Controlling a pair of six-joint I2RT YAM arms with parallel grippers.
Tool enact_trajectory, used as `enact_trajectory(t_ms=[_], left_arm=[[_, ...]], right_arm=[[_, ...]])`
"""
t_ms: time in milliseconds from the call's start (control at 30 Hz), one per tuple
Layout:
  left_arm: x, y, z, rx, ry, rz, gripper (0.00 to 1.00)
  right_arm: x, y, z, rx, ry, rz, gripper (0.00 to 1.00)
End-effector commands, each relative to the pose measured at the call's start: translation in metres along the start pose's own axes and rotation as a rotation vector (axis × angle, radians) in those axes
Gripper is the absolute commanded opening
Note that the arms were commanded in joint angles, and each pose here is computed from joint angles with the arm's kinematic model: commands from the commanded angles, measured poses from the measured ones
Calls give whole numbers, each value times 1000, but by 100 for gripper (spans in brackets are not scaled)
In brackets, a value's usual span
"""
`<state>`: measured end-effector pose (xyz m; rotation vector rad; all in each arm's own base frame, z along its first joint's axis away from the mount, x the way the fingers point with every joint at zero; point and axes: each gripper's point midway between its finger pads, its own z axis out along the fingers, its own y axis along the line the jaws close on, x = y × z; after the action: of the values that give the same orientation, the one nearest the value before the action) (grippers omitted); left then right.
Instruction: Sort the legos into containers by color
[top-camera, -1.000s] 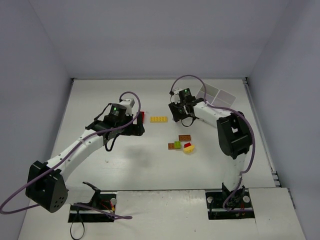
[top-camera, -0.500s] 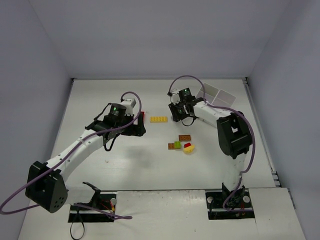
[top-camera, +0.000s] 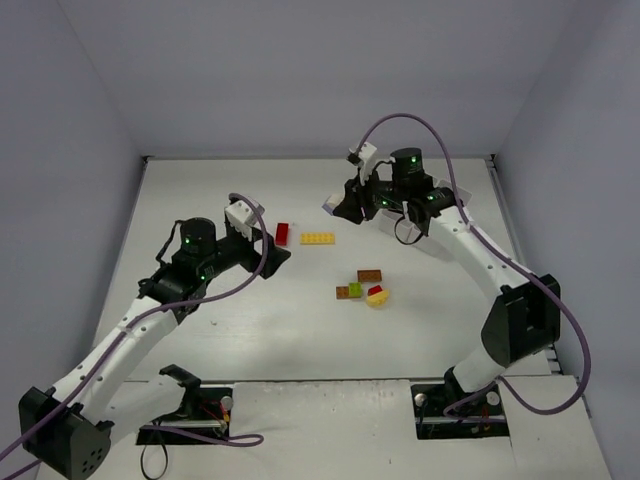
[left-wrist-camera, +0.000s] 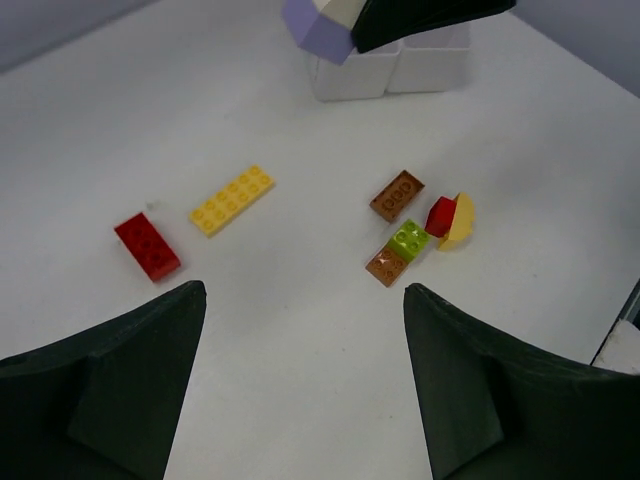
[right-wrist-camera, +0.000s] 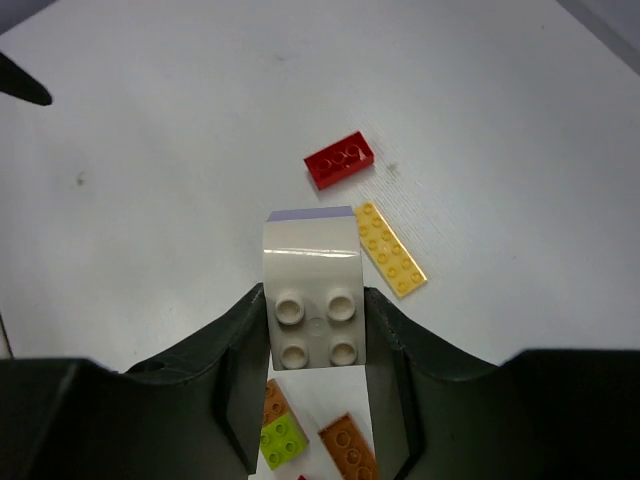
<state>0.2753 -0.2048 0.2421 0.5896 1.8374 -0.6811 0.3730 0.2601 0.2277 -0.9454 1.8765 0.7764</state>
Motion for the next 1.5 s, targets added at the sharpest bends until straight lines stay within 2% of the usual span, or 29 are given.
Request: enact_trajectory(t_ms=[0, 67, 300, 533, 600, 1133, 1233, 1467], left_arm=[[-54, -30, -12, 174, -210, 293, 73], [-61, -40, -17, 228, -226, 350, 73], [-82, -70, -22, 414, -227, 400, 73], [-97, -86, -23, 520, -246, 426, 73], [-88, -89, -21, 559, -206, 400, 72], [-101, -83, 10, 586, -169, 331, 67], [-108, -84, 11, 589, -199, 345, 67], [-112, -87, 14, 612, -201, 312, 57]], right_arm=[[-25, 34, -17, -165, -106, -123, 0], [-33, 49, -26, -231, -142, -180, 0], [-48, 92, -45, -431, -222, -284, 0], [-53, 110, -55, -504, -253, -324, 0], [-54, 115, -58, -526, -262, -334, 0], [-57, 133, -67, -595, -284, -356, 0], [-57, 134, -67, -598, -284, -356, 1], [-55, 133, -63, -598, -278, -354, 1]])
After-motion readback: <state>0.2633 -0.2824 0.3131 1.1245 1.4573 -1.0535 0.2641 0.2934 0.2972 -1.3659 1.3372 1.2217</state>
